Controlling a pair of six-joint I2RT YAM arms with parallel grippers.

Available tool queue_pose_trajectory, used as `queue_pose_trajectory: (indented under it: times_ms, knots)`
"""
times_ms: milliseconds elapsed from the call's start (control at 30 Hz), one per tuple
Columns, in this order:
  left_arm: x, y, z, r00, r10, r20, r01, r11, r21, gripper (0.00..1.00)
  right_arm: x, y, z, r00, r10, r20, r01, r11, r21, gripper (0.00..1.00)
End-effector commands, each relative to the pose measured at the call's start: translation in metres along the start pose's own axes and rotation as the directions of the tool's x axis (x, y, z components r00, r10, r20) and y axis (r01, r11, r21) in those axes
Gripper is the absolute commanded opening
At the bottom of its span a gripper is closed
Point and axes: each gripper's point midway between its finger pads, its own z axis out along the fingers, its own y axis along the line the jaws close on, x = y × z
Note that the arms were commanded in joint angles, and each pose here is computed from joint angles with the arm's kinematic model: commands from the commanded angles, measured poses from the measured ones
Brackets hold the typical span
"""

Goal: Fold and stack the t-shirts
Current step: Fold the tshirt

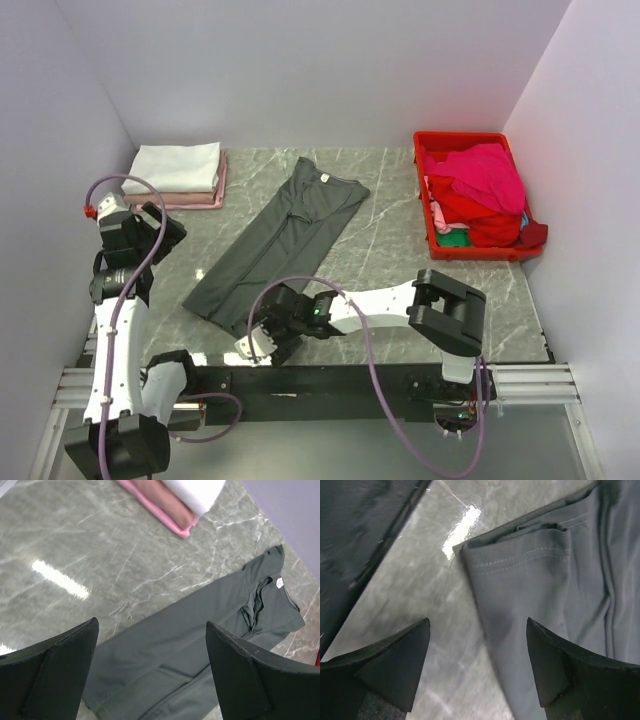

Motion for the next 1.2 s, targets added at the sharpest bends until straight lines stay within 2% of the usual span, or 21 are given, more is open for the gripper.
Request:
queue_pose_trajectory:
  times_ms: [0, 167, 267, 300, 467, 500, 533, 567, 733, 767, 933, 1167]
  knots:
    - [0.012, 0.019, -0.007, 0.997, -0.082, -0.012, 0.081, 0.992, -0.092, 0.92, -0.008, -0.040, 0.009, 1.000, 0.001, -0.021, 0.003, 0.987, 0.161, 0.82]
    - [0.010, 0.017, -0.018, 0.997, -0.073, 0.004, 0.073, 0.995, -0.074, 0.91, 0.000, -0.041, 0.024, 0.999, 0.011, -0.047, -0.003, 0.986, 0.168, 0.75]
    - [0.006, 0.016, -0.023, 0.998, -0.055, 0.016, 0.056, 0.996, -0.066, 0.91, 0.001, -0.040, 0.030, 0.998, 0.022, -0.051, -0.014, 0.988, 0.154, 0.66]
    - [0.004, 0.015, -0.026, 0.998, -0.050, 0.025, 0.052, 0.997, -0.063, 0.91, -0.002, -0.039, 0.032, 0.999, 0.025, -0.040, -0.019, 0.989, 0.145, 0.60]
    - [0.002, 0.010, -0.033, 1.000, -0.008, 0.028, 0.009, 1.000, -0.029, 0.91, 0.000, -0.024, 0.039, 0.999, 0.036, -0.034, -0.033, 0.996, 0.088, 0.39]
    - [0.002, 0.009, -0.033, 1.000, -0.008, 0.029, 0.008, 1.000, -0.019, 0.91, 0.000, -0.022, 0.038, 0.999, 0.030, -0.032, -0.027, 0.996, 0.080, 0.20]
    - [0.003, 0.007, -0.034, 1.000, -0.004, 0.027, 0.004, 1.000, -0.007, 0.91, -0.004, -0.019, 0.037, 1.000, 0.023, -0.011, -0.023, 0.997, 0.068, 0.09]
    - [0.006, 0.002, -0.035, 1.000, 0.008, 0.017, -0.008, 1.000, 0.024, 0.91, 0.000, -0.010, 0.036, 1.000, 0.008, -0.013, -0.008, 0.999, 0.049, 0.01]
    - [0.011, -0.016, -0.034, 0.999, 0.033, -0.020, -0.031, 0.991, 0.128, 0.90, 0.002, 0.028, 0.009, 0.998, -0.058, 0.026, 0.060, 0.993, -0.099, 0.00]
    - [0.015, -0.017, -0.031, 0.998, 0.046, -0.040, -0.040, 0.989, 0.144, 0.89, 0.000, 0.036, 0.003, 0.994, -0.090, 0.065, 0.098, 0.986, -0.137, 0.00]
    - [0.036, -0.049, -0.029, 0.985, 0.120, -0.126, -0.067, 0.930, 0.361, 0.89, 0.026, 0.083, -0.042, 0.991, -0.124, 0.058, 0.135, 0.950, -0.282, 0.00]
    - [0.059, -0.086, -0.001, 0.947, 0.124, -0.295, 0.047, 0.858, 0.512, 0.87, 0.079, 0.122, -0.096, 0.995, -0.099, -0.012, 0.088, 0.933, -0.348, 0.00]
